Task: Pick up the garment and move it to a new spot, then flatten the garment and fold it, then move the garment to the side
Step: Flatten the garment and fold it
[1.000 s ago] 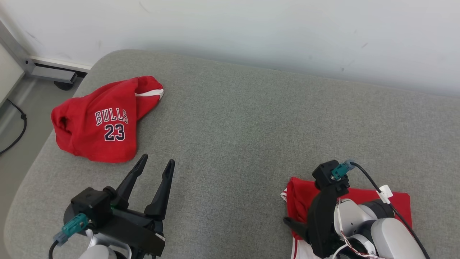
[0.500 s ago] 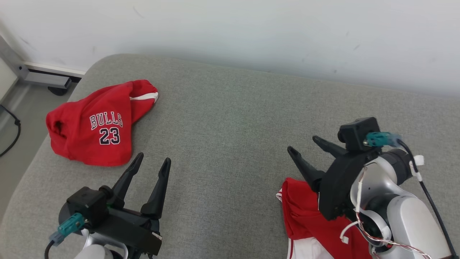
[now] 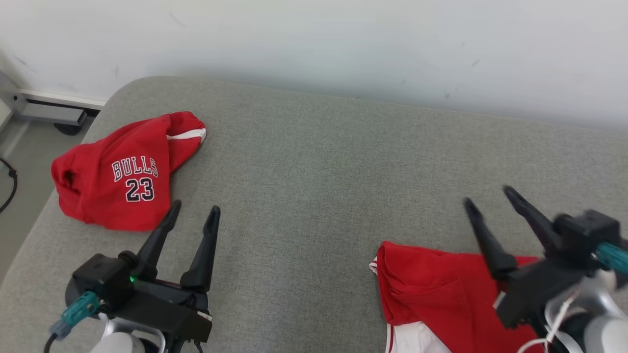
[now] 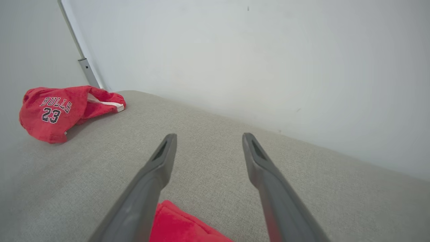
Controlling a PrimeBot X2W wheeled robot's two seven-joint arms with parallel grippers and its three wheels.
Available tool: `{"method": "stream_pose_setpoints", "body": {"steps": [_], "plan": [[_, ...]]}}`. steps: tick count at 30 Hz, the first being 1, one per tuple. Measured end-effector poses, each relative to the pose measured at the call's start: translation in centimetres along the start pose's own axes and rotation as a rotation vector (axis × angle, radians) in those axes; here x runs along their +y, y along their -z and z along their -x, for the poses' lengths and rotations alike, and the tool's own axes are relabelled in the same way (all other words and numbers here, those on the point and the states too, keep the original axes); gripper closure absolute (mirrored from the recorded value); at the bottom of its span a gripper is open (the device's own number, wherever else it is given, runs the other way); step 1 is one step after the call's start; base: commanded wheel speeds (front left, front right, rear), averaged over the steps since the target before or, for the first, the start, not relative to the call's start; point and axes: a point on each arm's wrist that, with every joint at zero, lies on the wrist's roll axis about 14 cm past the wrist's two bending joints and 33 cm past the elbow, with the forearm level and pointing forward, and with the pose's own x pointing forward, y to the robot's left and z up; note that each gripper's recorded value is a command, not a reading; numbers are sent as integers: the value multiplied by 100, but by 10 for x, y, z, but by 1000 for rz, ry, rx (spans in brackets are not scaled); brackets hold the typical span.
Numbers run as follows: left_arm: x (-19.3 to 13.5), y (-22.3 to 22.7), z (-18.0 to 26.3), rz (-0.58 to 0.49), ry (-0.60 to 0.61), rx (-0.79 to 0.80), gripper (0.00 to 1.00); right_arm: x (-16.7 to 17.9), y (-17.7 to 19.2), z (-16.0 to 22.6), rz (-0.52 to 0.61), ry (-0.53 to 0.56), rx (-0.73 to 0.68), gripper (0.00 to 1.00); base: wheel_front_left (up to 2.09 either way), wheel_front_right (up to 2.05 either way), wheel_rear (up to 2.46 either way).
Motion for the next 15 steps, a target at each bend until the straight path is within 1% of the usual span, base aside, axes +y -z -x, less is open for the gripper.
{"method": "stream_pose_setpoints", "body": {"steps": [4, 7, 10, 11, 12, 13, 14, 15], "plan": [[2, -5, 0, 38, -27, -22, 0, -16, 19, 16, -26, 58, 38, 0, 0, 0, 0], [0, -9, 2, 69, -34, -35, 0, -20, 38, 30, -58, 87, 83, 0, 0, 0, 0], [-1, -6, 3, 75, -27, -29, 0, -23, 54, 39, -79, 102, 126, 0, 0, 0, 0], [-2, -5, 3, 81, -23, -24, 0, -24, 58, 42, -85, 107, 136, 48, 0, 0, 0], [-3, -4, 3, 84, -18, -21, 0, -26, 62, 44, -93, 115, 145, 59, 0, 0, 0], [-4, -3, 3, 90, -11, -16, 0, -27, 65, 46, -96, 119, 154, 82, 0, 0, 0], [-6, 0, 3, 94, -3, -8, 0, -28, 66, 47, -97, 122, 158, 100, 0, 0, 0], [-8, 2, 3, 98, 6, 2, 0, -28, 68, 48, -98, 123, 163, 100, 0, 0, 0]]}}
